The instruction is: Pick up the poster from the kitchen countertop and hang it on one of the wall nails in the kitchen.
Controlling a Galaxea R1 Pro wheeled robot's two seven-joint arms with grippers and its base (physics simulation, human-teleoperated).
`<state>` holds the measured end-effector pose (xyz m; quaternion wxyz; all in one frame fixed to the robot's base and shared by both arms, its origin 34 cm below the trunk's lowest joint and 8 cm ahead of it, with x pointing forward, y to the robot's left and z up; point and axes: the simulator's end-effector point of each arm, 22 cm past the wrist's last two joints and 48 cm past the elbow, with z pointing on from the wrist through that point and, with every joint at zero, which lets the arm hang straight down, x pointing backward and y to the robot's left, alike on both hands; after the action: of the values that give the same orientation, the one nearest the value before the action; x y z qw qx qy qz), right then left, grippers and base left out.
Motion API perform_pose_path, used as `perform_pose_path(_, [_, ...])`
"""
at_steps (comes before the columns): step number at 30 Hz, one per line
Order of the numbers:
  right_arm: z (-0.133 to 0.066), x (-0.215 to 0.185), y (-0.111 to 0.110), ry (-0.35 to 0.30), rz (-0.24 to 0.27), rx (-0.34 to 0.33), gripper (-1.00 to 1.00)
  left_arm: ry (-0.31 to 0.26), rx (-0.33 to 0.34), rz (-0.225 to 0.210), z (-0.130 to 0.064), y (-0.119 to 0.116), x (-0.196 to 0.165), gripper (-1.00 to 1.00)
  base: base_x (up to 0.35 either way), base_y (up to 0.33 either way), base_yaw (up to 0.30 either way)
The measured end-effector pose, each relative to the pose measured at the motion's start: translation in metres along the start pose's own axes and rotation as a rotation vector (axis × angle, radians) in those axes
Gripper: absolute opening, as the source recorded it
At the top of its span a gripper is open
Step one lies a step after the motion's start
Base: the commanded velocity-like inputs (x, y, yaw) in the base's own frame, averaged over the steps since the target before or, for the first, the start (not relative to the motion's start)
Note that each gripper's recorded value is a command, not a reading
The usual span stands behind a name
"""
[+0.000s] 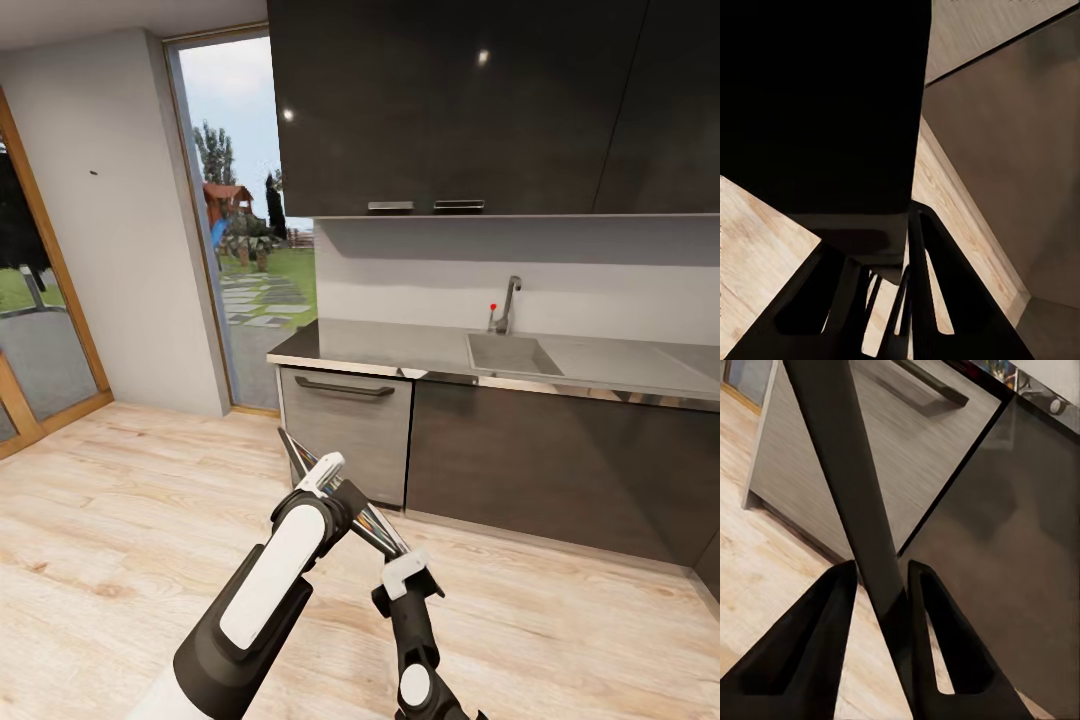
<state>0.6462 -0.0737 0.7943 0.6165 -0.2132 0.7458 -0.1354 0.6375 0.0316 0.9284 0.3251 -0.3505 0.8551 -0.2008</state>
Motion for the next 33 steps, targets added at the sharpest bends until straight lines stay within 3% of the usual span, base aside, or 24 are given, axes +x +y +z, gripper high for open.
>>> perform_pose_path(3, [0.000,0.000,0.000,-0.001,-0.003,0.000,-1.00,0.001,0.000,0.000,0.000,0.000,0.000,-1.00,0.000,0.000,0.000])
perform_pose_path(4, [0.000,0.000,0.000,-0.001,-0.003,0.000,-1.00,0.001,0.000,0.000,0.000,0.000,0.000,1.00,0.000,0.000,0.000])
perform_pose_path(24, [0.000,0.002,0.001,0.004,-0.001,-0.003,-1.00,0.003,0.003,0.002,0.000,-0.001,0.001,1.00,0.000,0.000,0.000])
perform_pose_path(33, [0.003,0.021,0.004,0.039,-0.029,-0.017,-1.00,0.004,0.006,0.002,-0.001,-0.001,0.001,1.00,0.000,0.000,0.000])
